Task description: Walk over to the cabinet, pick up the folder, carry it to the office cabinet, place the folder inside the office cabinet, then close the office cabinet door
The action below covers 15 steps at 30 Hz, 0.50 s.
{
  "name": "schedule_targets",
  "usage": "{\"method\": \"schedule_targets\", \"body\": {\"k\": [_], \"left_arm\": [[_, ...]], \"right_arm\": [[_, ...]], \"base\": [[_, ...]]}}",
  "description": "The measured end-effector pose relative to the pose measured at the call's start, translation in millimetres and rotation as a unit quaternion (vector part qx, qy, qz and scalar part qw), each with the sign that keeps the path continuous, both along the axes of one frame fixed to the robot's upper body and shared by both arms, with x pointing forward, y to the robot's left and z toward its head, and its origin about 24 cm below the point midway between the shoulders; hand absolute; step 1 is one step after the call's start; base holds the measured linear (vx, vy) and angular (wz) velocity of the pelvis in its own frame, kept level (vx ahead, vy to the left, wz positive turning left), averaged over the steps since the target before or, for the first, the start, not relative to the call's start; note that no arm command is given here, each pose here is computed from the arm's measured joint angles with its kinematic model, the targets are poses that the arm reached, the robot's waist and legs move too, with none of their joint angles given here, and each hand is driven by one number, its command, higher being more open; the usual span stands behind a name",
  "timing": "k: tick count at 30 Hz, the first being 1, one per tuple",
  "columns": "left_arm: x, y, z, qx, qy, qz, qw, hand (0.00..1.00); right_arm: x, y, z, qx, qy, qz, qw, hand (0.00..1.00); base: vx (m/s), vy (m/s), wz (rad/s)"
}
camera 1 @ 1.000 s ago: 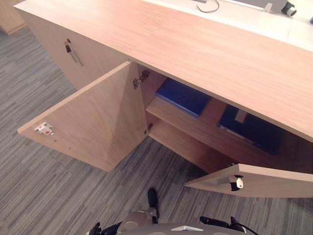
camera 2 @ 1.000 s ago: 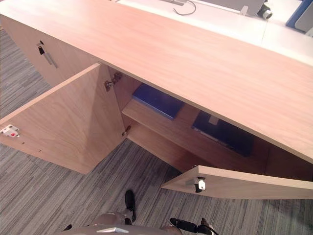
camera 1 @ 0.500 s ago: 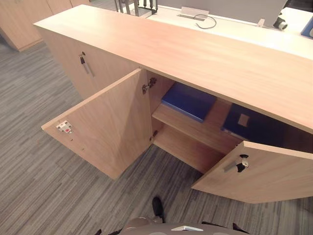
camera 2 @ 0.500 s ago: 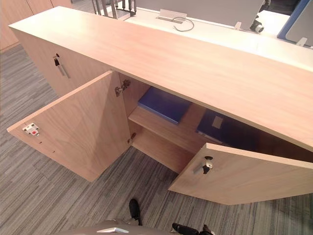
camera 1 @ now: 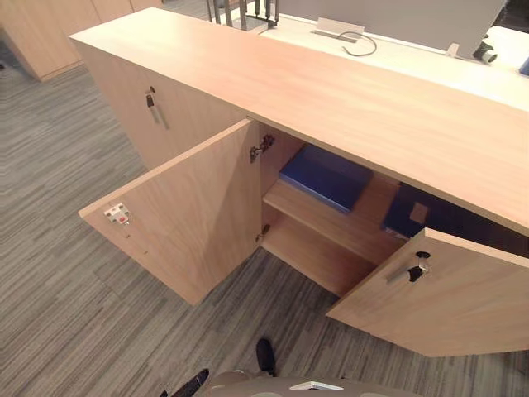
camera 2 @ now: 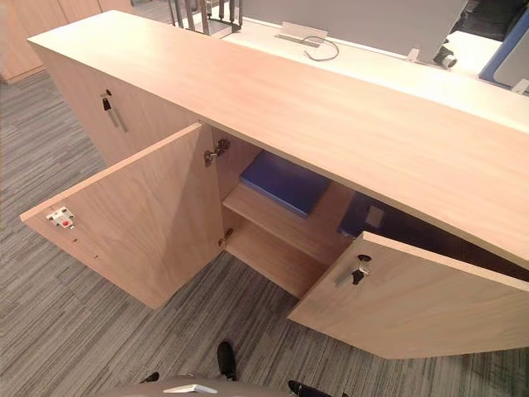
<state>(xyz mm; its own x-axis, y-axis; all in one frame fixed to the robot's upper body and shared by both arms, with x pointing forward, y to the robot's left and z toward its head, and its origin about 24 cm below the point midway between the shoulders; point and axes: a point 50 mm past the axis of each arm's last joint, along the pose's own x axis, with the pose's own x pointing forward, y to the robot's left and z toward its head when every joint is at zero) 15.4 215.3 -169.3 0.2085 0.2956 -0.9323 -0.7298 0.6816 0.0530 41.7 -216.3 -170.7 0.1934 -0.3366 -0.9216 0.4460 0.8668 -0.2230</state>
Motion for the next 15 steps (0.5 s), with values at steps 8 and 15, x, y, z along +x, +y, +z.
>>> {"method": "schedule_targets", "body": {"k": [8,15], "left_arm": [[-1,2,1,-0.013,-0.026,0.074,0.997,1.00],[13,42,18,0.053,-0.087,0.130,0.986,1.00]], "right_arm": [[-4,3,-2,0.017,0.003,-0.015,1.000,1.00],[-6,2,-2,0.022,0.002,-0.021,1.000,1.00]], "base": [[0.04,-0.074,0.11],[0.05,-0.068,-0.01]]}}
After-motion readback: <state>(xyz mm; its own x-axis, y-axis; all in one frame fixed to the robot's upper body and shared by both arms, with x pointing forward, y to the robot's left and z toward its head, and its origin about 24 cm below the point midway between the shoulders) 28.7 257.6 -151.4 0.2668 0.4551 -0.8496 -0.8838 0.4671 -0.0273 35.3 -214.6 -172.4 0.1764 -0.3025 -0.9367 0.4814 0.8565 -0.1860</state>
